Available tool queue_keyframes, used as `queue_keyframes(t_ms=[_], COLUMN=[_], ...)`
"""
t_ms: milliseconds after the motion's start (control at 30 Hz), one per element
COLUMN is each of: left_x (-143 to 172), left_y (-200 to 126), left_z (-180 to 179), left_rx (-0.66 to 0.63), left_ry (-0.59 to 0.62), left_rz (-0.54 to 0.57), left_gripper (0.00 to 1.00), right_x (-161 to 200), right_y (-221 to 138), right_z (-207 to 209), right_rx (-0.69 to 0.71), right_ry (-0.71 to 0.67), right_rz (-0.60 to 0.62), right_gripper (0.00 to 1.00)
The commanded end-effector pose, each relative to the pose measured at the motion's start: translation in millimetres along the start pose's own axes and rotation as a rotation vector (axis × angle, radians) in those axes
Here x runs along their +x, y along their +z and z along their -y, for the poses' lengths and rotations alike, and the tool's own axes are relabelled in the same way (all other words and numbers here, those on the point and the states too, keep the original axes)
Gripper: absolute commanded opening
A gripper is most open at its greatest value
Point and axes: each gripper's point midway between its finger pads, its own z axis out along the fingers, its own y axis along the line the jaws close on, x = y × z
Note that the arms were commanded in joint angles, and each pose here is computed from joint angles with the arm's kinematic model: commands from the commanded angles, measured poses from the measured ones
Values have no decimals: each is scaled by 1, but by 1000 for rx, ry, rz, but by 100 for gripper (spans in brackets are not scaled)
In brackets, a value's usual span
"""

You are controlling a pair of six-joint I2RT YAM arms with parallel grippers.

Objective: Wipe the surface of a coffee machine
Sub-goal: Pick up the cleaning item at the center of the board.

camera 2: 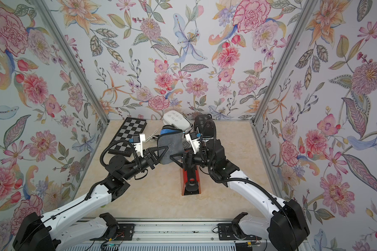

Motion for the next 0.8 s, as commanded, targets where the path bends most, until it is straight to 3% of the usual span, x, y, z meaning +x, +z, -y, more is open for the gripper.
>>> queue_keyframes(t_ms=[0,67,300,367,433,467,600,767], left_x=[-10,-8,0,2,3,4,5,13], left_y=[3,4,3,3,2,2,1,-4], left_z=[8,3,-11,-14,-18,-19,-25,-39], left_rx=[43,23,-31,-42,-57,-60,-83,-133], left_ry=[-7,-6,-3,-4,-7,-7,-10,-17], left_rz=[30,27,7,6,4,2,2,-6], left_gripper=[1,3,11,20,22,24,48,56], right_x=[0,0,-8,-10,-13,-13,-15,-19], right_y=[1,-2,-24,-29,-36,-39,-59,-104], right_z=[-1,1,11,13,11,11,18,45], right_rx=[-15,0,43,54,56,61,120,305], right_ry=[-10,-10,9,8,-1,-3,-4,16], right_rz=[7,10,69,82,101,108,147,229], right_gripper=[80,75,14,11,1,1,0,0])
